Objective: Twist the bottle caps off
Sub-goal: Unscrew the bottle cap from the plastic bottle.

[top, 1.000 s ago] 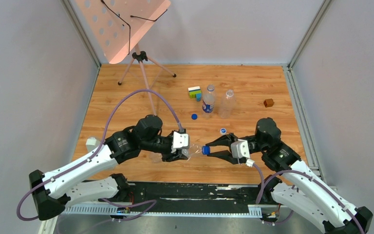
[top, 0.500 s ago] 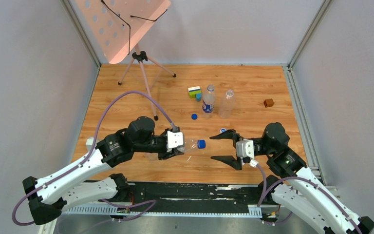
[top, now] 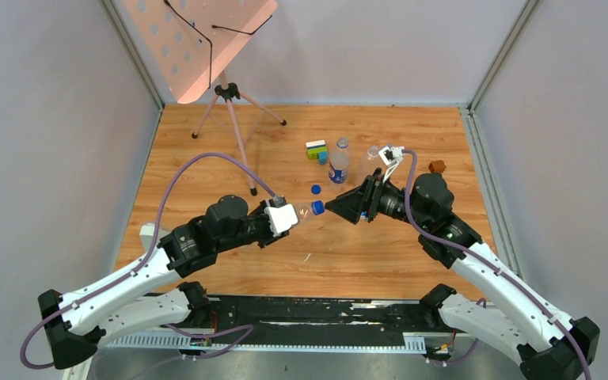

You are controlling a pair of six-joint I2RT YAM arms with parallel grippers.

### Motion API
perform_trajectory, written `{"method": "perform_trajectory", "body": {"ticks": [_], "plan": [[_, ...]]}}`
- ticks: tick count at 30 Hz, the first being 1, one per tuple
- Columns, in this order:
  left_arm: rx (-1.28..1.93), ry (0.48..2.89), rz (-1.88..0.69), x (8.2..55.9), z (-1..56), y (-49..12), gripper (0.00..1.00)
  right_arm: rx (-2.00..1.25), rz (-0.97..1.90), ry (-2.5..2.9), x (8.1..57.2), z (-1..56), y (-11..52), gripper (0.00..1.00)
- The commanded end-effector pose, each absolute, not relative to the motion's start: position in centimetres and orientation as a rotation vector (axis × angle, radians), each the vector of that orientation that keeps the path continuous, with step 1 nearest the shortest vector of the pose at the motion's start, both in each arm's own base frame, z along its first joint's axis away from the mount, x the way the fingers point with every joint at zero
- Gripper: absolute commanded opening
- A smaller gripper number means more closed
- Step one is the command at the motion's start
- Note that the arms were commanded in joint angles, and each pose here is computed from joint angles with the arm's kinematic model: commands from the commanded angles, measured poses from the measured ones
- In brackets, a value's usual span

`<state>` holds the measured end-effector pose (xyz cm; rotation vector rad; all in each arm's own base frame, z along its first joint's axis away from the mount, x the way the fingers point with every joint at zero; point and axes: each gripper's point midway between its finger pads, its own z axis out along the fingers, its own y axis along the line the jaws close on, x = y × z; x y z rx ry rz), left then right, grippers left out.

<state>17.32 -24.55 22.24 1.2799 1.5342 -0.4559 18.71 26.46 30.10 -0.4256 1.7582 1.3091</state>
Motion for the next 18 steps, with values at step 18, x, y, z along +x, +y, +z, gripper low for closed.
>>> {"method": "perform_trajectory", "body": {"ticks": [18], "plan": [[1.26,1.456,-0.45,17.7,23.8,-25.2,0.01,-0.136,1.65,1.987,18.9,29.9,29.5,0.6]]}}
